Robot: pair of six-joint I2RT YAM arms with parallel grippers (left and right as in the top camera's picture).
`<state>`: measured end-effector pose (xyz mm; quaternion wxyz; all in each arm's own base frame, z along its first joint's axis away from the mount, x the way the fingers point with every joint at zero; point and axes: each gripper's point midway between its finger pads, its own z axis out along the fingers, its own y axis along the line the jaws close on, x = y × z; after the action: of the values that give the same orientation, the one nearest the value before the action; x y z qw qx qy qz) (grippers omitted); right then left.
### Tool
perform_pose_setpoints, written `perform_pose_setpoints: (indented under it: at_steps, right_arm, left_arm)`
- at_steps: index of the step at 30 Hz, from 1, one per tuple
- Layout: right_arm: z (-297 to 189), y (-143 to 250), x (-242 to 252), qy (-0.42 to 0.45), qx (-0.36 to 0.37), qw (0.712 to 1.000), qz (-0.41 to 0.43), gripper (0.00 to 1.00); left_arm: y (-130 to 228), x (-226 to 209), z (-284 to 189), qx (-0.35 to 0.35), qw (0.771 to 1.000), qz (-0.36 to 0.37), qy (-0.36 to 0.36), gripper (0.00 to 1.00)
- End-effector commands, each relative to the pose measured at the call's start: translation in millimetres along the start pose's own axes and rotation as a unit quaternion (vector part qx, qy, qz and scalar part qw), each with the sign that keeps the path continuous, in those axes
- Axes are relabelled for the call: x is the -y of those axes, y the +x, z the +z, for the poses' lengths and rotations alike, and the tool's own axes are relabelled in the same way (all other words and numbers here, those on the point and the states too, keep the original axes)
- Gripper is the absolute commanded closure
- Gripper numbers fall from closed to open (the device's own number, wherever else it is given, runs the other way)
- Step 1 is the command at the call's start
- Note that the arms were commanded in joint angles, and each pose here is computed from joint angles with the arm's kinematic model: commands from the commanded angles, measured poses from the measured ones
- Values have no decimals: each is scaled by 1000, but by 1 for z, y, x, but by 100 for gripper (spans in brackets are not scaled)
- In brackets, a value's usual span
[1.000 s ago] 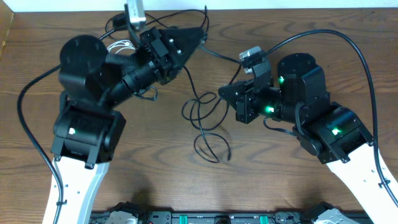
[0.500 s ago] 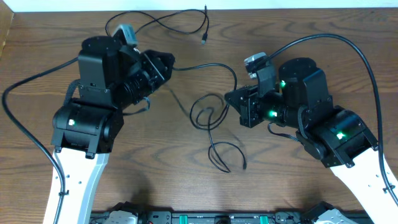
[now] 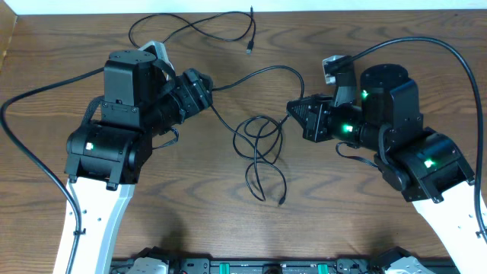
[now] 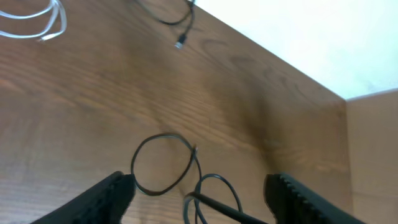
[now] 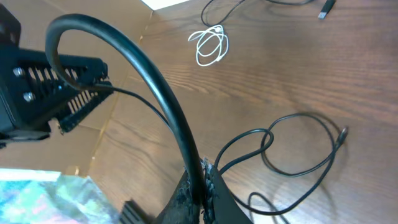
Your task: Untangle cables
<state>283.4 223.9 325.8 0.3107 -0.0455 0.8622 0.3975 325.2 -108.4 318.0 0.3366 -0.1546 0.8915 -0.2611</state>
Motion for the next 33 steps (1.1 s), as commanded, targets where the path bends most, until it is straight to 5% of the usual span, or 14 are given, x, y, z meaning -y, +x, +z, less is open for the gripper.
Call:
perform_pose_setpoints:
  at_steps: [1,5,10,19,26,33]
  right_arm:
    - [-9,-5,-5,-15,8,999,38,99]
    - [-11,-10,-4,-22,13,998,64,99]
    - [-16,-15,-3,-36,15,995,93,99]
    - [-24,-20,35,36,39,988,145,99]
    - [-42,-5,103,210,62,959,178,99]
    - [-32,-13,65,109,43,984,133,99]
  left_arm:
    - [4,14,-1,-19,999,-6,36,36]
    - [8,18,-1,-33,997,-52,48,36]
    - [7,17,-1,-27,999,-15,44,36]
    - [-22,-56,-11,78,985,-21,-155,37]
    - [-10,-53,-8,48,988,-23,-144,36]
    - [11,-25,-2,-17,998,-28,-60,36]
